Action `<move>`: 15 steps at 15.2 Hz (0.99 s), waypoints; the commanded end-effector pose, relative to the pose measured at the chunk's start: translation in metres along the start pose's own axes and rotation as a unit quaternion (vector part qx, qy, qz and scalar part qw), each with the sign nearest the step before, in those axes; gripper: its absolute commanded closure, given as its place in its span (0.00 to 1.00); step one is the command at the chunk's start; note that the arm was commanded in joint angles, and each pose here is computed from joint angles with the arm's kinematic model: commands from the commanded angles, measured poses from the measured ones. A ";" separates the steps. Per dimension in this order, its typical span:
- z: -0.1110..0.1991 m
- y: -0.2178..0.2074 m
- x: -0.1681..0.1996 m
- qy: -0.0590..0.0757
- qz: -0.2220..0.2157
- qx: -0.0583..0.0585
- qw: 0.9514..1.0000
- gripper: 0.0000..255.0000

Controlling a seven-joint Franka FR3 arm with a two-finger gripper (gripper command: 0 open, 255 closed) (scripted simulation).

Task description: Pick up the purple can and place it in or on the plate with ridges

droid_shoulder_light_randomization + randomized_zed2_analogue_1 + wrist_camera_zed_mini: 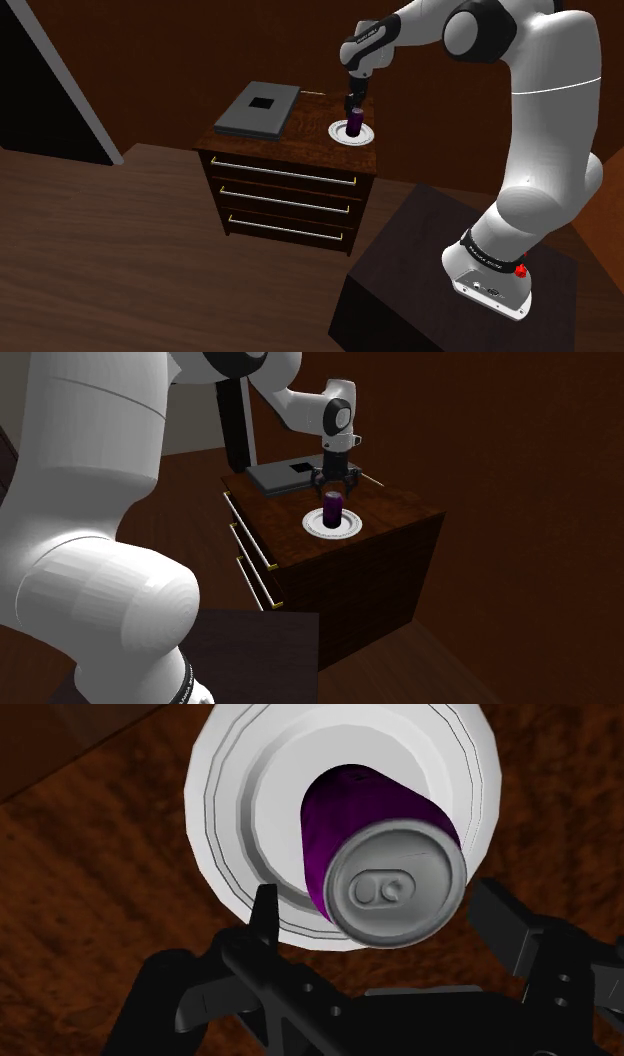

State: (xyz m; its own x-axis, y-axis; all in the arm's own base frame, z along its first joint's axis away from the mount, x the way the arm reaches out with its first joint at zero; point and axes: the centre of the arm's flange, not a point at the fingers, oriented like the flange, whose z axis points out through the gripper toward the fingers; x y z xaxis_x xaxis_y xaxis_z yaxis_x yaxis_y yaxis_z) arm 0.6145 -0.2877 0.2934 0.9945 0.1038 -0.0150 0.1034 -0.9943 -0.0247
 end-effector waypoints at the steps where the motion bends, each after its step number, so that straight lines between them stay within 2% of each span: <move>1: 0.000 0.000 0.000 0.000 0.000 0.000 1.000 0.00; 3: 0.000 0.000 0.000 0.000 0.000 0.000 1.000 0.00; 7: -0.050 0.000 0.000 0.000 0.000 0.000 1.000 0.00; 15: -0.050 0.000 0.000 0.000 0.000 0.000 1.000 0.00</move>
State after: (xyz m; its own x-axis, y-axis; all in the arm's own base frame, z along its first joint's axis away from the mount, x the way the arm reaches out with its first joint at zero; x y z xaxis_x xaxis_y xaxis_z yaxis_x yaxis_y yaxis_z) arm 0.6154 -0.2889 0.3433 0.9945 0.1038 -0.0148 0.1034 -0.9943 -0.0246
